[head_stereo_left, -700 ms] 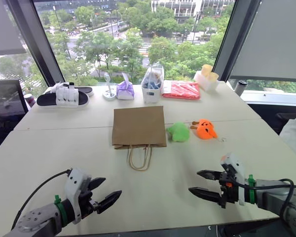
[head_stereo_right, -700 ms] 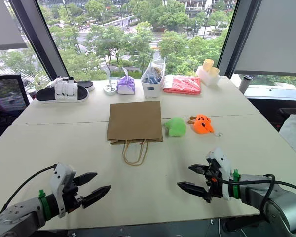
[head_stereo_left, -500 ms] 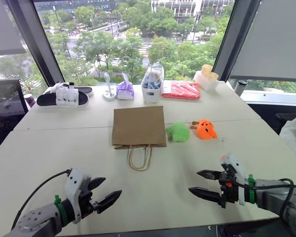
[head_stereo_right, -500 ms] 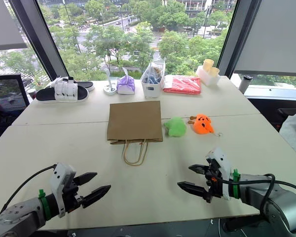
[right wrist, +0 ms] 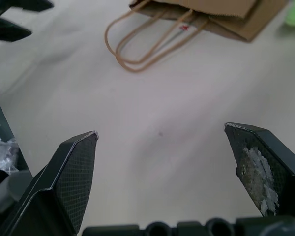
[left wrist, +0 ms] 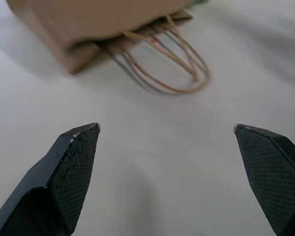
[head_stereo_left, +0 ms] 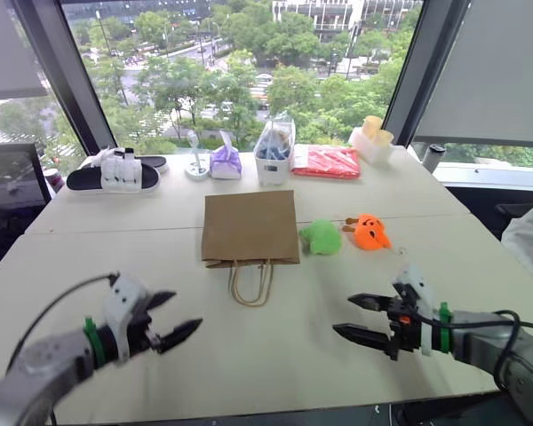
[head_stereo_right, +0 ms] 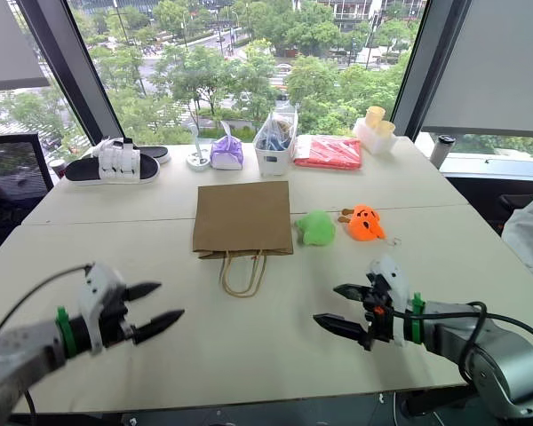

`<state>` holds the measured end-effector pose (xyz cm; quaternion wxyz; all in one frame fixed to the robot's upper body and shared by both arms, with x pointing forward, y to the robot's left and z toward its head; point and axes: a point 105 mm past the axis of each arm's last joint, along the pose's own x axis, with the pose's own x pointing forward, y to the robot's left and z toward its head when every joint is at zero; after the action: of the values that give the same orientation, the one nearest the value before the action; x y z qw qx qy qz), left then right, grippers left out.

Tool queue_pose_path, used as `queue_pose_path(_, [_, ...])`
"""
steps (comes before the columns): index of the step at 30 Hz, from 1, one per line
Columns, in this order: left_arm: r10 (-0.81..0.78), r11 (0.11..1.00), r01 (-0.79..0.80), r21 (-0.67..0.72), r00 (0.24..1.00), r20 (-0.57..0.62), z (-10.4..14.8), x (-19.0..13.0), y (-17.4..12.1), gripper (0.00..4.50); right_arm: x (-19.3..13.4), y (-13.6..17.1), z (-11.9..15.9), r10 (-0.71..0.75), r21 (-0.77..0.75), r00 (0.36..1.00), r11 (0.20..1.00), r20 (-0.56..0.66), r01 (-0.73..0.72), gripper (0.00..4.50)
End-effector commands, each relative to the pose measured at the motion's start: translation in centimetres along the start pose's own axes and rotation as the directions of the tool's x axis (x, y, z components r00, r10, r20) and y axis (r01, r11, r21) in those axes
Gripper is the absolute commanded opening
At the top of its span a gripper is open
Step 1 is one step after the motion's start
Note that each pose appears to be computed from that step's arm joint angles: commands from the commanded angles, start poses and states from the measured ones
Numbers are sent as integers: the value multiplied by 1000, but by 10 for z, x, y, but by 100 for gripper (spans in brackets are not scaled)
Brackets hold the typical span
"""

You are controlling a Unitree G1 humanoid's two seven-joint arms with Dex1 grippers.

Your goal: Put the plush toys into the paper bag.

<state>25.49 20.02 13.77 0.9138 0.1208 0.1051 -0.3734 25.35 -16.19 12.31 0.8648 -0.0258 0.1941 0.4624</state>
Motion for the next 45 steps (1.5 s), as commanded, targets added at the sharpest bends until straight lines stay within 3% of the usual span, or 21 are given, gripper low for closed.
queue_pose_path(1, [-115, 956, 125, 265, 992, -53, 6, 4, 5, 450, 4, 4, 14, 26, -37, 999, 999, 32, -25, 443])
queue_pose_path(8, [-218, 811, 226, 540, 973, -81, 14, 57, 37, 450, 19, 25, 24, 80, -67, 995, 995, 64, -76, 443])
queue_pose_path(13, [-271, 700, 230, 676, 961, -47, 22, 94, 38, 450, 24, 29, 24, 50, -46, 994, 998, 102, -46, 443])
queue_pose_path(18, [-339, 549, 291, 784, 934, -109, 12, 116, 28, 450, 22, 22, 17, -7, -19, 993, 1000, 117, 9, 443])
queue_pose_path(26, [-360, 562, 221, 797, 933, -5, 32, 148, 19, 450, 23, 23, 16, -37, 3, 989, 999, 140, 37, 443])
queue_pose_path(29, [-389, 551, 241, 799, 921, -9, 32, 150, 15, 357, 23, 23, 15, -42, 7, 989, 999, 141, 41, 450])
queue_pose_path(36, [-426, 565, 253, 786, 904, 15, 37, 153, 8, 3, 25, 21, 14, -46, 12, 989, 999, 140, 44, 450])
queue_pose_path(40, [-398, 646, 214, 733, 914, 84, 51, 153, 15, 3, 26, 21, 14, -48, 12, 988, 999, 144, 47, 450])
queue_pose_path(41, [-369, 704, 190, 684, 921, 124, 59, 151, 23, 3, 26, 20, 15, -54, 13, 987, 999, 151, 53, 450])
queue_pose_path(43, [-327, 813, 169, 557, 924, 197, 74, 145, 34, 3, 26, 18, 17, -68, 15, 984, 998, 165, 66, 450])
queue_pose_path(45, [-277, 923, 181, 340, 925, 259, 87, 136, 42, 3, 28, 18, 20, -78, 15, 979, 997, 186, 77, 450])
